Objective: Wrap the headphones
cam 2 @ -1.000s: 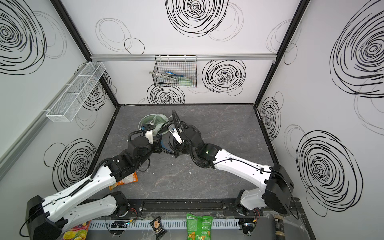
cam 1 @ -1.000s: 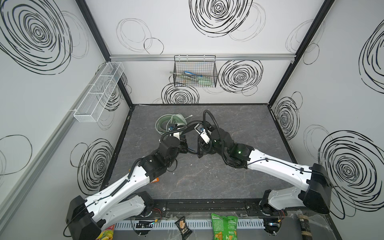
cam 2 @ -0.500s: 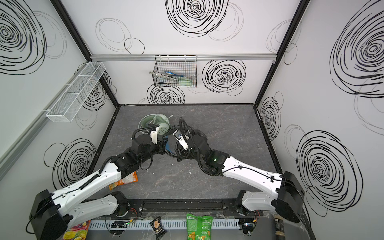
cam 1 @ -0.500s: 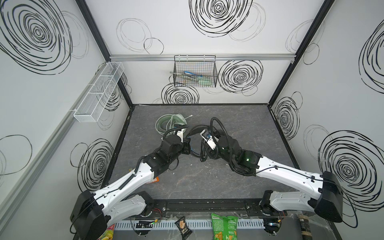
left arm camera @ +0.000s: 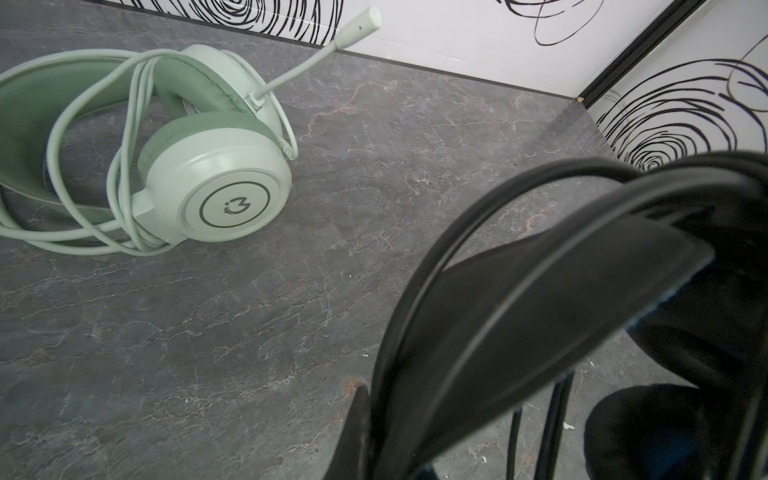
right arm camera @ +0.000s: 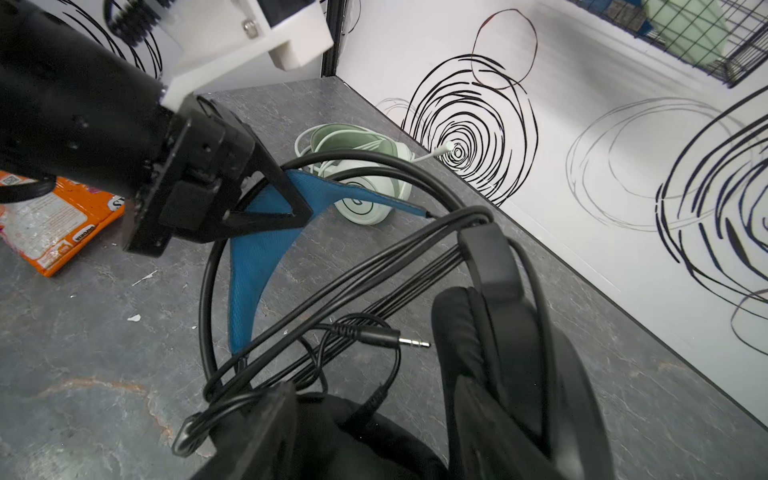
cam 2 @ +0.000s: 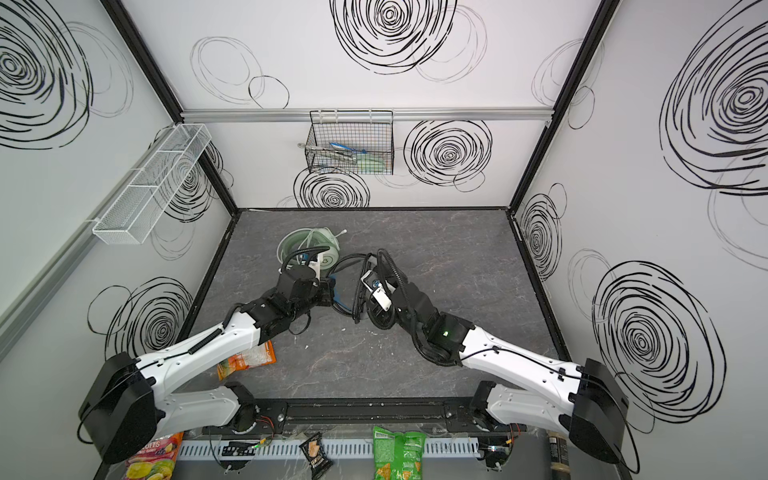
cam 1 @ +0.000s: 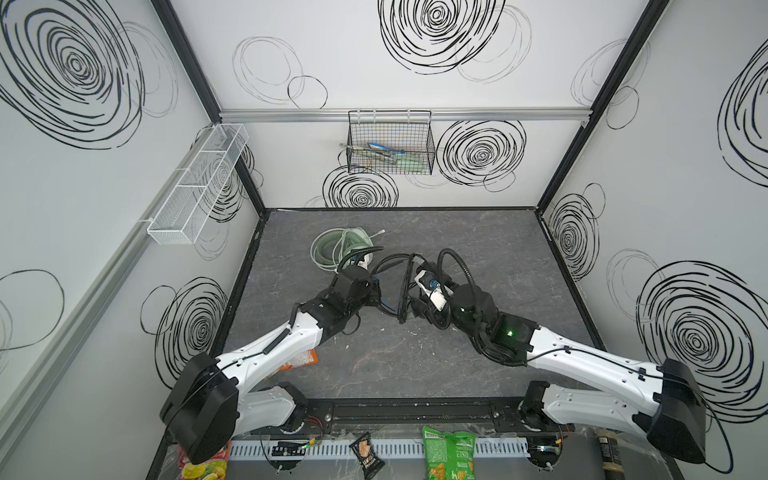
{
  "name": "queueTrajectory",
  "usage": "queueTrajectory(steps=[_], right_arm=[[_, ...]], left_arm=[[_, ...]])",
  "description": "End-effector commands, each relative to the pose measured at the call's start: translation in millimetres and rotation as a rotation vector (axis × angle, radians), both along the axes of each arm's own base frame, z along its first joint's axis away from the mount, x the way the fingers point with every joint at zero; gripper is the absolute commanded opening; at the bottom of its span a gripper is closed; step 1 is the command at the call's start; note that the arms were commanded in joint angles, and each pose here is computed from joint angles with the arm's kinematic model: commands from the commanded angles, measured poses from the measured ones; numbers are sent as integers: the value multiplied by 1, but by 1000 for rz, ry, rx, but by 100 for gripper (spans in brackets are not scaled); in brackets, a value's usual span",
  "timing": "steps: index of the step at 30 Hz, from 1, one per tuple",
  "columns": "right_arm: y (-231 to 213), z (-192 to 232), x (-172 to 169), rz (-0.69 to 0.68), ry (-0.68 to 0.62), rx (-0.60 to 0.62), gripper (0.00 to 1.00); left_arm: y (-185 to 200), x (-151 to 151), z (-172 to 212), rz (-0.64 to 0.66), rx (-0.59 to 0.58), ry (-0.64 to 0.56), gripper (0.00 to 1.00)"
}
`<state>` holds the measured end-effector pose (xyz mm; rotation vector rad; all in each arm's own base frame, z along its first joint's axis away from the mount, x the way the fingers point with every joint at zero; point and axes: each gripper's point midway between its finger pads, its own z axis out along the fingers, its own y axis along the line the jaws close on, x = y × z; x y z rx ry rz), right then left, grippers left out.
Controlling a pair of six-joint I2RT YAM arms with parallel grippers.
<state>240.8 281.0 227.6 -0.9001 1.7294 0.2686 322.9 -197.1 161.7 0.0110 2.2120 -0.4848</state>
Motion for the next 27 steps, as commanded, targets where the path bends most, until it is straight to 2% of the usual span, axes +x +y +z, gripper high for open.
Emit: queueTrajectory(steps=[1,9,10,11,12,21,27], right_arm=[[-11,18,9,-57,-38,63,67],[-22,62,9,-66,-117,122,79],[-23,68,10,-71,-129,125,85],[-24,73,11,-71,-138,125,96],[-25,76,12,-75,-143,122,98],[-56,102,23,-152,-188,152,97],[-99,111,33,-269,-226,164,97]], left_arm=[[-12,19,52,28,-119,-120,0],[-14,28,54,48,-107,-113,0],[-16,30,55,50,-108,-112,0],[-17,33,55,55,-110,-111,0],[-19,35,55,57,-112,-110,0],[-37,66,51,53,-120,-81,0],[-52,103,43,64,-131,-59,0]])
